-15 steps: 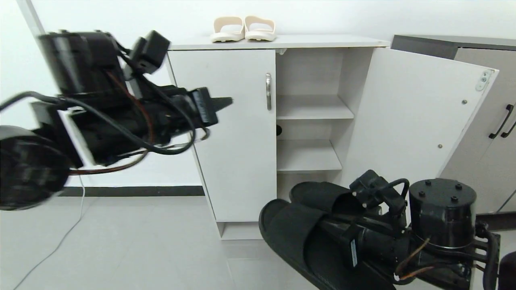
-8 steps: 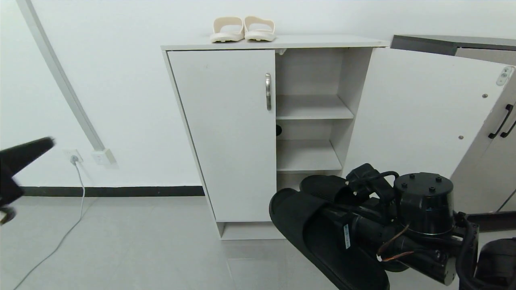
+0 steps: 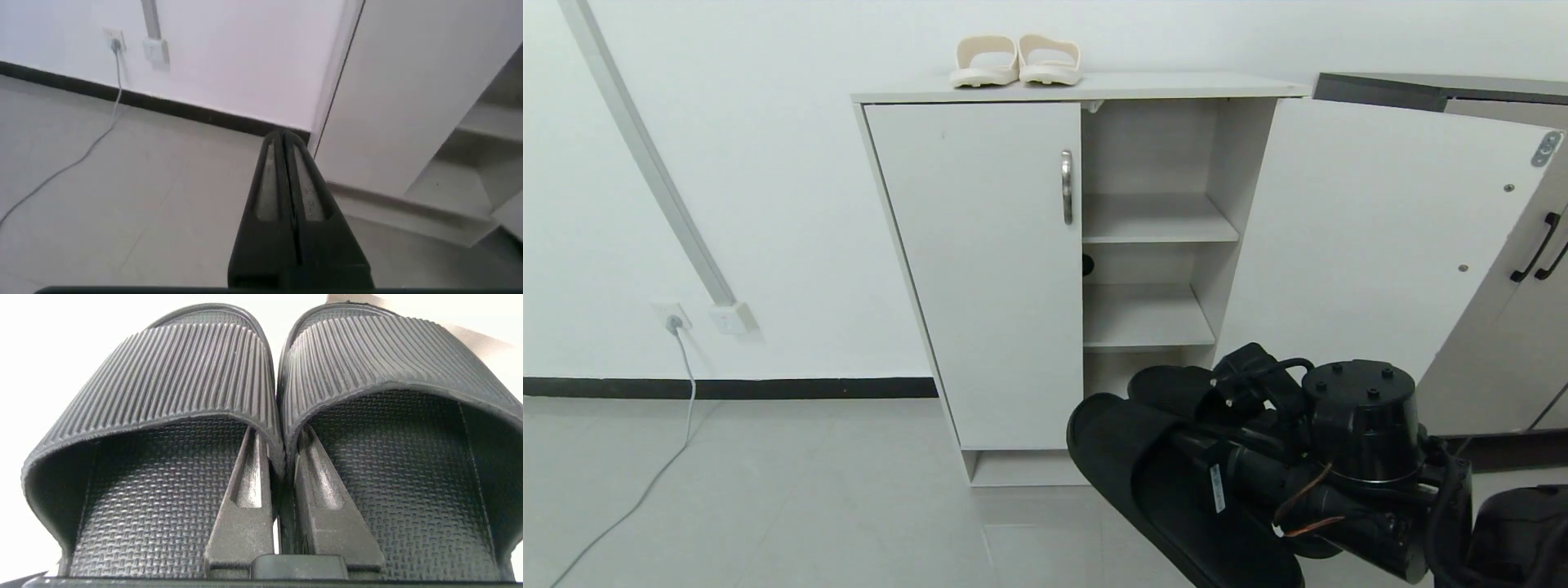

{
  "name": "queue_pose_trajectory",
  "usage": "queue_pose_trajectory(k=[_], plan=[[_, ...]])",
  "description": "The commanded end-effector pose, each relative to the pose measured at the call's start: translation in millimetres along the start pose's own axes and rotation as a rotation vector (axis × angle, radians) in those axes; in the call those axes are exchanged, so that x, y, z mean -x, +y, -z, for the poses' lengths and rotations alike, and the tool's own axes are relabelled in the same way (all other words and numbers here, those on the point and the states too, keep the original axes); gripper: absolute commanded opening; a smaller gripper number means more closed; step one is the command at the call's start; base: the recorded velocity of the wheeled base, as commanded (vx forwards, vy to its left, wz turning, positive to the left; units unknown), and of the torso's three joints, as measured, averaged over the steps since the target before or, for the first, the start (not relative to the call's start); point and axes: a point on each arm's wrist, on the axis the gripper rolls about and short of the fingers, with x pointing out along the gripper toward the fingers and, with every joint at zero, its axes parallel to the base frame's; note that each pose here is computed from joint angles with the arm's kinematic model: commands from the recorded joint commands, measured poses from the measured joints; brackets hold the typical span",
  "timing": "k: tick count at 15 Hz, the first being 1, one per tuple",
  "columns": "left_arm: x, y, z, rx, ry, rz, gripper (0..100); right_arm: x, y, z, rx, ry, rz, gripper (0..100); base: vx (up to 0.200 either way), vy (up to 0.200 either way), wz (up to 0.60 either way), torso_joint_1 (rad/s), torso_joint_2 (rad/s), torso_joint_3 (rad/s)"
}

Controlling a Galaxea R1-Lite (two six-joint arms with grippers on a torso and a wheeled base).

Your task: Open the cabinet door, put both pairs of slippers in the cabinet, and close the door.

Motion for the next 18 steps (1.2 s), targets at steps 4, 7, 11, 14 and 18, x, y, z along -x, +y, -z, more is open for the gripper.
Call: queue_pose_trajectory(k=[4,7,11,14,18], plan=[[16.5,5.2,57.5,-0.015,-0.087,0.097,0,-2.8,2.7,4.3,0.006,0.017,-0.007,0,0.0,0.0,0.0,0.0,0.0,0.0],[19.7,1.1,62.4,-0.105,-0.095,0.302,0,-2.8,3.5,5.6,0.008,0.021,-0.009,0,0.0,0.0,0.0,0.0,0.0,0.0],[19.4,2.1,62.1,-0.037,-0.088,0.257,0,-8.8,4.2,8.5,0.002,0.009,-0.009,0,0.0,0.0,0.0,0.0,0.0,0.0],[19.1,3.5,62.2,-0.092,-0.094,0.192,0,-12.9,5.0,11.4,0.006,0.003,-0.009,0,0.0,0.0,0.0,0.0,0.0,0.0],[19.3,2.1,62.4,-0.052,-0.09,0.253,0,-21.1,7.4,5.6,-0.005,-0.029,0.1,0,0.0,0.0,0.0,0.0,0.0,0.0]])
